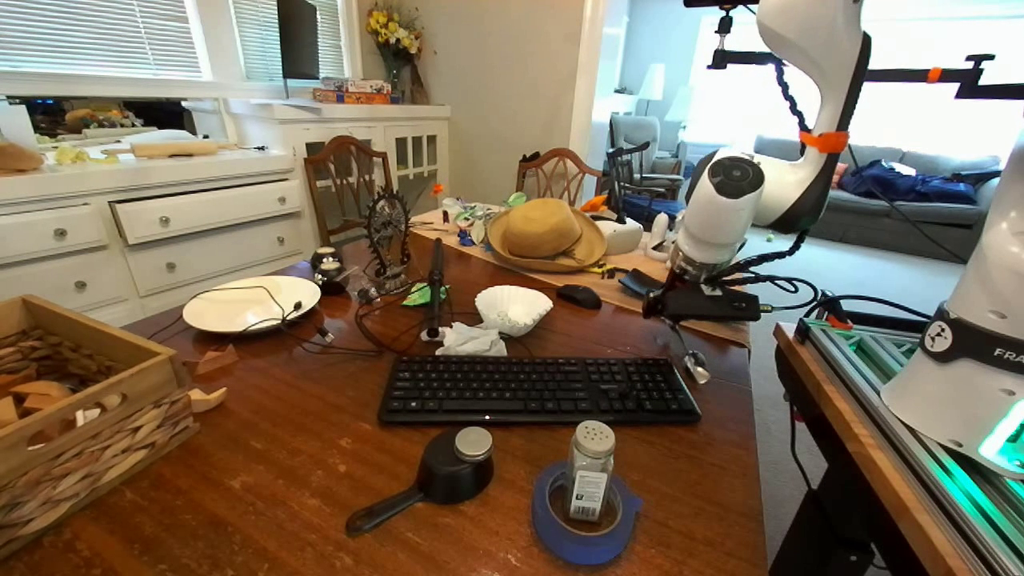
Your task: Move the spoon to the plate
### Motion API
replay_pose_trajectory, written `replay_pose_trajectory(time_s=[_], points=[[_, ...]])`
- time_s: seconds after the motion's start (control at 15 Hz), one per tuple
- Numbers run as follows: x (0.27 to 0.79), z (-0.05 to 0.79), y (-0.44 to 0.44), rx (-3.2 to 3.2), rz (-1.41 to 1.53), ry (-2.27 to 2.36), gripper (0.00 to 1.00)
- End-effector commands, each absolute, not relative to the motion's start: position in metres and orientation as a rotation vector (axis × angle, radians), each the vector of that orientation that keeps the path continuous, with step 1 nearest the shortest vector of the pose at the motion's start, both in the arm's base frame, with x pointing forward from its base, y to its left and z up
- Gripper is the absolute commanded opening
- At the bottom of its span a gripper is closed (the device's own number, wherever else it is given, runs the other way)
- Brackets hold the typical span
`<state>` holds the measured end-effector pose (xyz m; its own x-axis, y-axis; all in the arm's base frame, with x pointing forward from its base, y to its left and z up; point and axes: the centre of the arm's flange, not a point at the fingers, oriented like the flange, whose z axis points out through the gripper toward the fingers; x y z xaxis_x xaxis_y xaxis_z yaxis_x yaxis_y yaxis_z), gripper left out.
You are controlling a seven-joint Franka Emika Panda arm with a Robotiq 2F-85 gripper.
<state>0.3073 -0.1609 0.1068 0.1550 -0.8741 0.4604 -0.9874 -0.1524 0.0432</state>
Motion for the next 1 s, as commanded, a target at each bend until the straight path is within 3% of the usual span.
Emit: replay_pose_trajectory(time_s=[0.0,0.47,0.73,0.8,0.87,0.93], points=[[0.309,0.123,-0.162,2.088,0.489,-1.963,0.00],[0.314,0.148,-0.189,2.006,0.481,-2.202,0.00],[0.313,0.144,-0.178,2.156,0.499,-2.013,0.00],[0.312,0.143,-0.172,2.202,0.507,-1.938,0.10],[0.311,0.142,-0.167,2.261,0.503,-1.861,0.27],[0.312,0.141,-0.163,2.314,0.500,-1.786,0.33]])
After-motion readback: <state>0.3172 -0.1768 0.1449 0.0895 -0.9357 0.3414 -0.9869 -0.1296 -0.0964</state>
